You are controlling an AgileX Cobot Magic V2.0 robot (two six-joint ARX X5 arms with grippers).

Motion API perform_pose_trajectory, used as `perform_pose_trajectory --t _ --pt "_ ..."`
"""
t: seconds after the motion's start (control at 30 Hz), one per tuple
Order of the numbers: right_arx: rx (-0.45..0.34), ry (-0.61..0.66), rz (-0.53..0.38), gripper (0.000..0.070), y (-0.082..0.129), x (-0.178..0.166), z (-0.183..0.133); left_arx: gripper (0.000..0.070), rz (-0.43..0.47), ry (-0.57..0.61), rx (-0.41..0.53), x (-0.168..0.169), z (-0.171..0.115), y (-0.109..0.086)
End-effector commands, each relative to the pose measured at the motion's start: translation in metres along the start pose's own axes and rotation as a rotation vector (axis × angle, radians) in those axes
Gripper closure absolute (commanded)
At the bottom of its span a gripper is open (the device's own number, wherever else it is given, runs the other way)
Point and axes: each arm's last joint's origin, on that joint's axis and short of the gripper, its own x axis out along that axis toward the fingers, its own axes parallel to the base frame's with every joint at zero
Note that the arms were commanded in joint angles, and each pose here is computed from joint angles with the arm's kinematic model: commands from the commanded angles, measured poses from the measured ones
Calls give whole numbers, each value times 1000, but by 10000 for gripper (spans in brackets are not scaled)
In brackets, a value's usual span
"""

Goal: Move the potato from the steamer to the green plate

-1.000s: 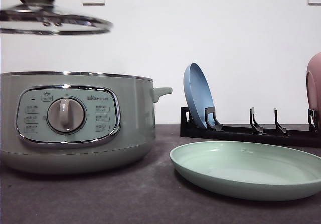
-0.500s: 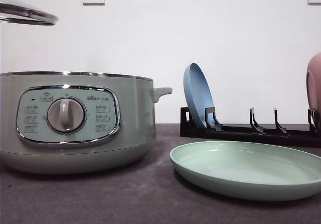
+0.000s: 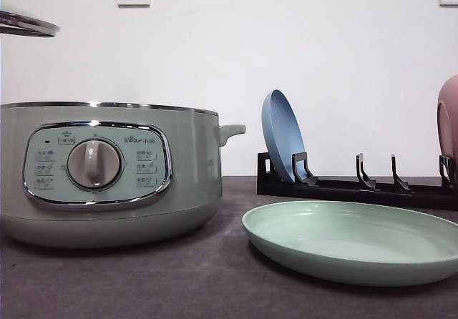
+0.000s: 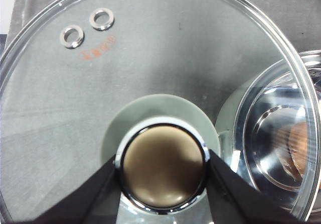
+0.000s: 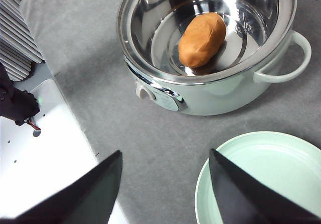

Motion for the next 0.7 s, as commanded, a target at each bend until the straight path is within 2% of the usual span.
perform_pose_trajectory --t 0.0,0.2,0.37,0.53,0.67 --pt "9 -13 3 358 0 3 6 700 4 -68 6 -8 6 1" --pt "16 -50 5 279 -3 11 20 700 4 -68 5 -8 6 1" --pt "18 -40 7 277 -8 26 49 700 4 -69 6 -8 7 1" --pt "4 -20 15 264 -12 56 85 700 4 -70 5 -8 7 1" --pt "-14 -4 -7 210 -13 90 107 700 4 -70 5 -8 7 1"
